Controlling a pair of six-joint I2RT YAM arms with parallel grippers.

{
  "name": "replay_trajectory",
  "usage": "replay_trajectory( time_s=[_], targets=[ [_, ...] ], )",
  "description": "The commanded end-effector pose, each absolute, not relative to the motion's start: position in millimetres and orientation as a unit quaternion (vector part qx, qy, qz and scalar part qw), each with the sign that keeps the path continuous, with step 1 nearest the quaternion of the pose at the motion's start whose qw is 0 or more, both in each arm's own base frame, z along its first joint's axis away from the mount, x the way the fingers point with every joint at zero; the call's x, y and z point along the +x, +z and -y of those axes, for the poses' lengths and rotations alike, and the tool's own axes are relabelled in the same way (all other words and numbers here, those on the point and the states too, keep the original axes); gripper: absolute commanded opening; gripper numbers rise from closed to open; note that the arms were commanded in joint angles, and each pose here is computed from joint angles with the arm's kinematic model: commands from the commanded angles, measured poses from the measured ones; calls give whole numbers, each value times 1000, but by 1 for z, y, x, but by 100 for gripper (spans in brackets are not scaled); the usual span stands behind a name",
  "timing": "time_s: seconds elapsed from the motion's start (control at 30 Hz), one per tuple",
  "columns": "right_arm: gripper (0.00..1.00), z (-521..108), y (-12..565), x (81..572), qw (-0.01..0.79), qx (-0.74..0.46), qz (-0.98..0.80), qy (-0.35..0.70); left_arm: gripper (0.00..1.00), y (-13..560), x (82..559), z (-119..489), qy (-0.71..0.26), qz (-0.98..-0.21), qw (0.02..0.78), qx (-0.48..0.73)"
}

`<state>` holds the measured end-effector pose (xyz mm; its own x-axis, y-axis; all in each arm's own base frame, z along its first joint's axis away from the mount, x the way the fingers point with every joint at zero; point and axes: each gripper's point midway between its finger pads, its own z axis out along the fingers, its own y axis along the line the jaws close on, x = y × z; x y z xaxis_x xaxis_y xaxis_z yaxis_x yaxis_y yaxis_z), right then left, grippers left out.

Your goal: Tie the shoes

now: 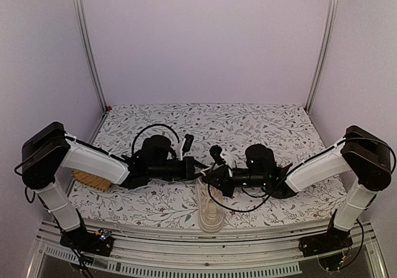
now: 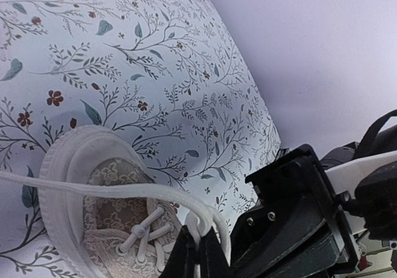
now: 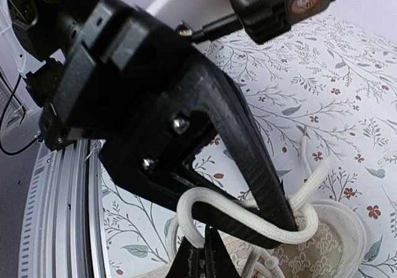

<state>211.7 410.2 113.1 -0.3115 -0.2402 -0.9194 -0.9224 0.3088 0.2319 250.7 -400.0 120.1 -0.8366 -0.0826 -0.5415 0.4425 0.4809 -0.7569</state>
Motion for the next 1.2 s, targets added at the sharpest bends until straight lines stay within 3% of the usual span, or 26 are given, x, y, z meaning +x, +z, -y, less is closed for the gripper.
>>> replay_trajectory(
  time_s=[0.0,0.4,0.83,1.17],
  targets=[
    [2,-418,113,210,400,-426,-698,414,0,141,253,406,-508,-804,281,128],
    [2,-448,77,232,381,-426,-715,403,0,146,249,409,-512,-802,280,129],
    [2,-454,134,264,484,-338,-683,431,0,140,246,414,-514,-807,263,123],
    [2,-427,159,283,573,-309,-665,366,0,133,244,403,-504,-816,262,109]
  ],
)
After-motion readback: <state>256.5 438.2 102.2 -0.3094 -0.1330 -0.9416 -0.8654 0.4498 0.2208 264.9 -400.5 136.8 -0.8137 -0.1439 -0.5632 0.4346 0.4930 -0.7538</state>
